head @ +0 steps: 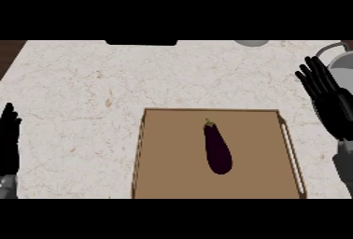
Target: Pick the eggplant from the tray and place it in the pot
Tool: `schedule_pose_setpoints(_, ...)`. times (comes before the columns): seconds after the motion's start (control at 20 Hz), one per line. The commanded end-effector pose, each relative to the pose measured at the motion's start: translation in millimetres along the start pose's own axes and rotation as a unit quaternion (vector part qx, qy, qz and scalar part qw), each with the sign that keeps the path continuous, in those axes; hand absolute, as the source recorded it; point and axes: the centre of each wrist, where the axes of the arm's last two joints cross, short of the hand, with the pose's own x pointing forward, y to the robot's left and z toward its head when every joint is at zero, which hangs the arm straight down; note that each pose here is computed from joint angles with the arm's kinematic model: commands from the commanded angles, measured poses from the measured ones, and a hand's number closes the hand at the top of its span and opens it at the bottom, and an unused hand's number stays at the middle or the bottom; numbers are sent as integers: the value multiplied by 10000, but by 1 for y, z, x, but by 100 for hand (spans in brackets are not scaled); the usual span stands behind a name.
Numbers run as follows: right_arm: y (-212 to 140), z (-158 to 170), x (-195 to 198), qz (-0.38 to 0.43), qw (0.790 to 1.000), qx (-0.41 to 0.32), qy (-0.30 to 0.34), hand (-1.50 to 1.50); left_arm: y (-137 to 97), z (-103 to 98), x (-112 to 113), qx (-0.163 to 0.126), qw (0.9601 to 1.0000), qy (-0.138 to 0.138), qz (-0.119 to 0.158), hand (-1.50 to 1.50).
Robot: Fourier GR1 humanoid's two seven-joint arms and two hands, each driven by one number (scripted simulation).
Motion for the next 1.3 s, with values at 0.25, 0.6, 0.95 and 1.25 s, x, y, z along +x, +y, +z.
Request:
schedule_pose_setpoints(0.25,11,-24,119,1222,9357,641,-3247,150,-89,33,51,-1359,9723,-1159,1504,0)
schedule_pose_setpoints(0.6,55,56,53,2303,9325,-1008,-2594,-150,-116,69,35,-1625,9641,-1116,1779,0)
schedule_pose_setpoints(0.95,105,117,83,3050,9162,-685,-2507,-150,-105,65,51,-1823,9603,-1217,1727,0)
schedule_pose_setpoints(1.25,107,125,70,4512,8885,424,-728,-150,-114,68,57,-1928,9566,-1217,1813,0)
